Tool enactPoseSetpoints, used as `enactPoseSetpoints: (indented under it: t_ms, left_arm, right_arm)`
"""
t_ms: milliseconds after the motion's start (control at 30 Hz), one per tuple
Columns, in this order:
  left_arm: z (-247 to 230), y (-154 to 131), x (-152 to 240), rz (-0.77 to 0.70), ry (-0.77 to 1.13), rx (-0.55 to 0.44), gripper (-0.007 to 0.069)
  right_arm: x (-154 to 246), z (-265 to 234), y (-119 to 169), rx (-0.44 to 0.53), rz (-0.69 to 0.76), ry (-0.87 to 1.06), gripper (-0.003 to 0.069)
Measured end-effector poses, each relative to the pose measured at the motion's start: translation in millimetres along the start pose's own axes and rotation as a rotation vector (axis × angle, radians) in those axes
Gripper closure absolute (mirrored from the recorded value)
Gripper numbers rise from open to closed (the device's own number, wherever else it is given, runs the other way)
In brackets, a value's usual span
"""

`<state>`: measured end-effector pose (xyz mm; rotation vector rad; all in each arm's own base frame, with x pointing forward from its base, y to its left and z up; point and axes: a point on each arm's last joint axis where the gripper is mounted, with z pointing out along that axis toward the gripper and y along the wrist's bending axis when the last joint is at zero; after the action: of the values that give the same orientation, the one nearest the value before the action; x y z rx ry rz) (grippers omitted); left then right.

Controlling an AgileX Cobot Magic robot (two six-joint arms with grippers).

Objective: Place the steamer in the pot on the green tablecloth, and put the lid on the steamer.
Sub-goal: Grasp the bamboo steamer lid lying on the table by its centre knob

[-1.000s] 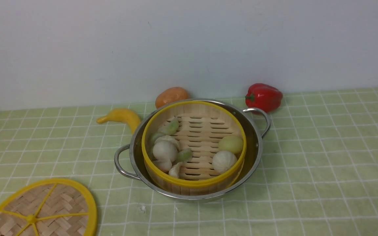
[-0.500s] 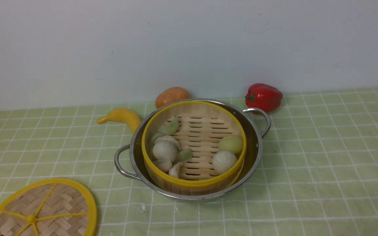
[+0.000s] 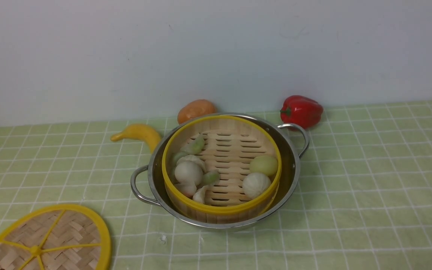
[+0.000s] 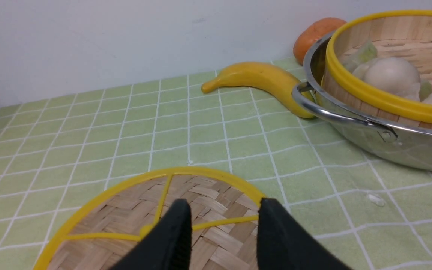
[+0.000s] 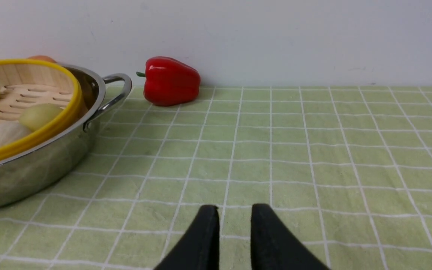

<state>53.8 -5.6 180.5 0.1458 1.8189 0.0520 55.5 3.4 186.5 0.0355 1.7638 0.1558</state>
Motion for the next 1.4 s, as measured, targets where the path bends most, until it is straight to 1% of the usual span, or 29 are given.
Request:
enactPoseSetpoints:
  t_ms: [600,633,700,733,767,800,867,900,967,1033,1100,1133,1167,1200,1233,1267,1300,1367,1400]
  left_arm:
    - [0,0,-1,-0.009,-0.013,-0.002,0.0382]
    - [0,0,-3,-0.045,-0.031,0.001,0.0382]
    - [0,-1,-7,-0.193,-0.078,0.02,0.0382]
    - [0,-1,-8,-0.206,-0.084,0.022,0.0382]
    - [-1,-1,-12,-0.349,-0.132,0.035,0.0382]
    - [-1,-1,-15,-0.434,-0.158,0.045,0.0382]
    - [-2,1,-19,-0.522,-0.205,0.057,0.0382]
    - [-2,2,-19,-0.542,-0.214,0.042,0.0382]
    - [-3,6,-24,-0.648,-0.28,0.026,0.0382]
    - [-5,10,-27,-0.71,-0.329,0.004,0.0382]
    - [-8,14,-34,-0.743,-0.381,-0.015,0.0382]
    - [-9,14,-36,-0.741,-0.389,-0.014,0.0382]
    - [-15,14,-48,-0.706,-0.417,0.0,0.0382]
    - [-17,15,-53,-0.697,-0.431,0.002,0.0382]
    - [-24,13,-75,-0.59,-0.434,0.029,0.0382]
    - [-26,13,-78,-0.575,-0.443,0.027,0.0382]
    - [-30,9,-98,-0.443,-0.403,0.061,0.0382]
    - [-31,3,-119,-0.296,-0.288,0.125,0.0382]
    - [-28,2,-120,-0.282,-0.248,0.142,0.0382]
  right_arm:
    - [0,0,0,0.0,0.0,0.0,0.0468]
    - [0,0,0,0.0,0.0,-0.001,0.0466]
    - [0,0,0,-0.001,0.0,-0.003,0.0462]
    - [0,0,0,-0.001,0.0,-0.003,0.0461]
    - [0,0,0,-0.002,0.0,-0.006,0.0458]
    - [0,0,0,-0.002,0.0,-0.006,0.0456]
    - [0,0,0,-0.002,0.0,-0.006,0.0453]
    - [0,0,0,-0.002,0.0,-0.007,0.0453]
    - [0,0,0,-0.002,0.0,-0.006,0.0447]
    - [0,0,0,-0.002,0.0,-0.006,0.0441]
    - [0,0,0,-0.002,0.0,-0.006,0.0436]
    - [0,0,0,-0.002,0.0,-0.006,0.0435]
    - [0,0,0,-0.002,0.0,-0.007,0.0432]
    - [0,0,0,-0.002,0.0,-0.007,0.0431]
    - [0,0,0,-0.002,0.0,-0.007,0.0424]
    - [0,0,0,-0.002,0.0,-0.007,0.0424]
    - [0,0,0,-0.002,0.0,-0.006,0.0423]
    - [0,0,0,-0.002,0.0,-0.008,0.0421]
    - [0,0,0,-0.002,0.0,-0.008,0.042]
